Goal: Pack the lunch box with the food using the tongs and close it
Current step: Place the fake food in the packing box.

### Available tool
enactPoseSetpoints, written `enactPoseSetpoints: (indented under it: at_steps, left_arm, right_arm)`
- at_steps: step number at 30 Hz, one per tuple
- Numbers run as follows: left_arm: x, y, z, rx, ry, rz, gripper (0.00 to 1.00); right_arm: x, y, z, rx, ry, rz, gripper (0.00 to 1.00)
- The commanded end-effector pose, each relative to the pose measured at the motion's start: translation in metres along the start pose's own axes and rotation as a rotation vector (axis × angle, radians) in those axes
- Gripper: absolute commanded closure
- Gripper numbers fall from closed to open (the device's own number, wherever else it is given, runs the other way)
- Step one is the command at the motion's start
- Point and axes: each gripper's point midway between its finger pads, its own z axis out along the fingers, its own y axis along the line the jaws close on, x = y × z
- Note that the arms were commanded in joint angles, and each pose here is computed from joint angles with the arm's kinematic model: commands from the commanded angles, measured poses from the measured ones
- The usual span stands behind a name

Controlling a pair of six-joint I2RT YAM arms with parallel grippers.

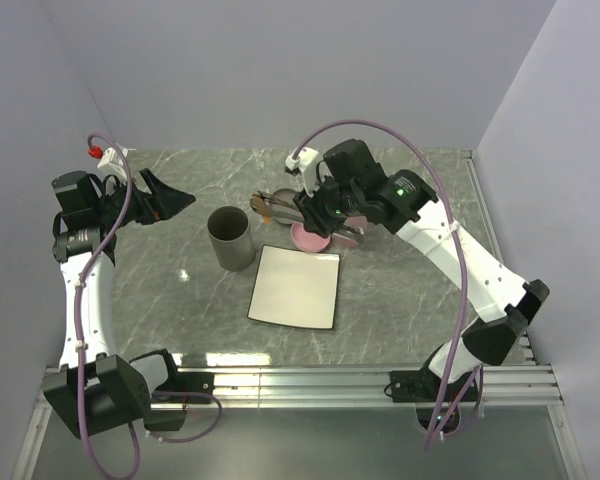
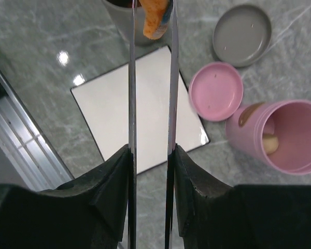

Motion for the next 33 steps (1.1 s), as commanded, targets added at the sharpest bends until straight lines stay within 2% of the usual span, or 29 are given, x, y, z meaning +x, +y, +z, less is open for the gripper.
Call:
enactPoseSetpoints:
  at_steps: [1, 11, 22, 29, 33]
  left_arm:
    - [-0.019, -0.011, -0.003, 0.027, -0.029, 0.062, 0.01]
    - [-0.018, -0.004, 0.003, 0.027, -0.032, 0.032, 0.00]
    - [-0.027, 0.000, 0.006, 0.016, -0.032, 0.036, 0.01]
    - [-0.026, 0.005, 0.007, 0.003, -0.031, 0.034, 0.01]
    - [-0.025, 0.005, 0.006, -0.001, -0.031, 0.037, 0.01]
  right_arm:
    - [-0.047, -0.004, -0.003, -0.003, -0.128, -0.010, 0.63]
    - [-0.075, 0.003, 0.034, -0.058, -0.128, -0.020, 0.63]
    - [-0.051, 0.017, 0.078, -0.110, -0.048, -0.006, 0.63]
    - [-0.041, 0.025, 0.090, -0.133, -0.020, -0.016, 0.60]
    - [-0.038, 0.027, 0.092, -0.132, -0.012, -0.017, 0.52]
